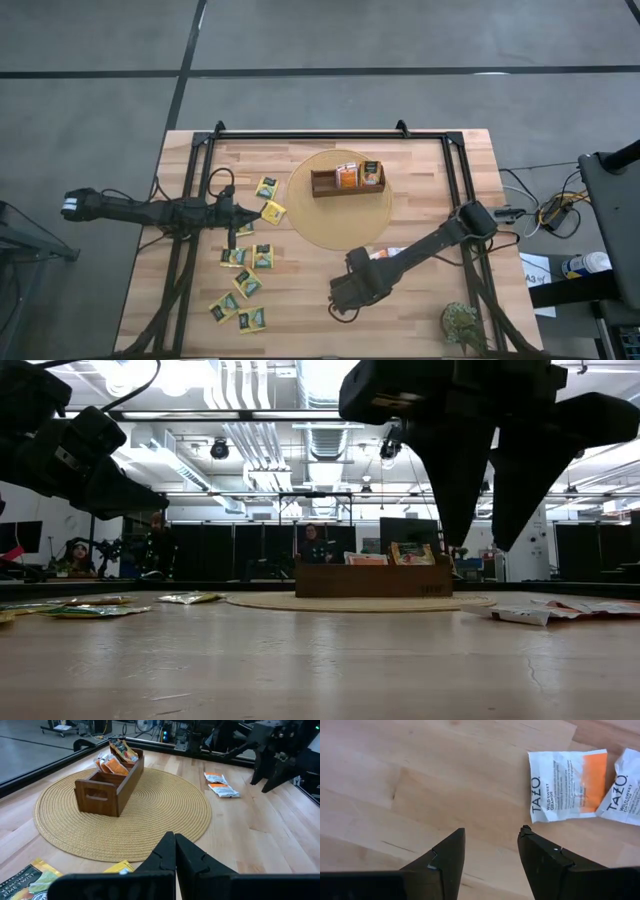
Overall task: Pick & Place Tea
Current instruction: Put the white tea bag into the middle section of the wooden organizer
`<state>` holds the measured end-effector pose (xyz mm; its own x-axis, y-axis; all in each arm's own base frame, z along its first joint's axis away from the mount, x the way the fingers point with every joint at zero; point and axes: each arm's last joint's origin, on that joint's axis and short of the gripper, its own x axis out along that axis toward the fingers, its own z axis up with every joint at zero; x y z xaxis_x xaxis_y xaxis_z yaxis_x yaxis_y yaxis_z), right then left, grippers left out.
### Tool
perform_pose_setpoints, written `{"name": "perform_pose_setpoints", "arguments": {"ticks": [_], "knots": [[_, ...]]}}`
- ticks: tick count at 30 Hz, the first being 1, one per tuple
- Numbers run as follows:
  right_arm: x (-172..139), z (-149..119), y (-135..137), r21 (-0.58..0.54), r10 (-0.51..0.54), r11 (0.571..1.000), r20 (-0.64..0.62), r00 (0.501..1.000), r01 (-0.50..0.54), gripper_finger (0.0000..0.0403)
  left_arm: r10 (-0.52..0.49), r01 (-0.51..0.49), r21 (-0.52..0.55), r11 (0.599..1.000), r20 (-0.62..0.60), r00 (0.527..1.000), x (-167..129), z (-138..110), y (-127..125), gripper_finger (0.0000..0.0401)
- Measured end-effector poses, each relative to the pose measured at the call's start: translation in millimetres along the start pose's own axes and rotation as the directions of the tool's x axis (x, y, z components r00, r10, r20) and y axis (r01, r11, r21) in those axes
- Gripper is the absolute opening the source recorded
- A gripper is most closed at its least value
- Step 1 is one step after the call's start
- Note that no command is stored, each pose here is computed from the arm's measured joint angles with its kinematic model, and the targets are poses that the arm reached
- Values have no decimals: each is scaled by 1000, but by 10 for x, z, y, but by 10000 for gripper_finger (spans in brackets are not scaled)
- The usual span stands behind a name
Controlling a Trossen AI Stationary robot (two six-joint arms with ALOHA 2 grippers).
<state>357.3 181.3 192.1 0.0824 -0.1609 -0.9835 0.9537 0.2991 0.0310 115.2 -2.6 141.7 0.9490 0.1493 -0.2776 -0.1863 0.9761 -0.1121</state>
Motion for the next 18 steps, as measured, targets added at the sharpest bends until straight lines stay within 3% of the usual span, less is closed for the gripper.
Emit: {"name": "perform_pose_setpoints", "arguments": {"ticks": [7, 18], "knots": [[8, -4, 13, -55, 10, 998, -1, 1000, -10, 177, 0, 0, 0, 1000, 0, 1000, 0, 0, 0, 0], [103, 68, -99, 22, -90, 996, 68, 994, 89, 160, 0, 0, 0, 1000, 0, 1000, 0, 0, 0, 0]]}}
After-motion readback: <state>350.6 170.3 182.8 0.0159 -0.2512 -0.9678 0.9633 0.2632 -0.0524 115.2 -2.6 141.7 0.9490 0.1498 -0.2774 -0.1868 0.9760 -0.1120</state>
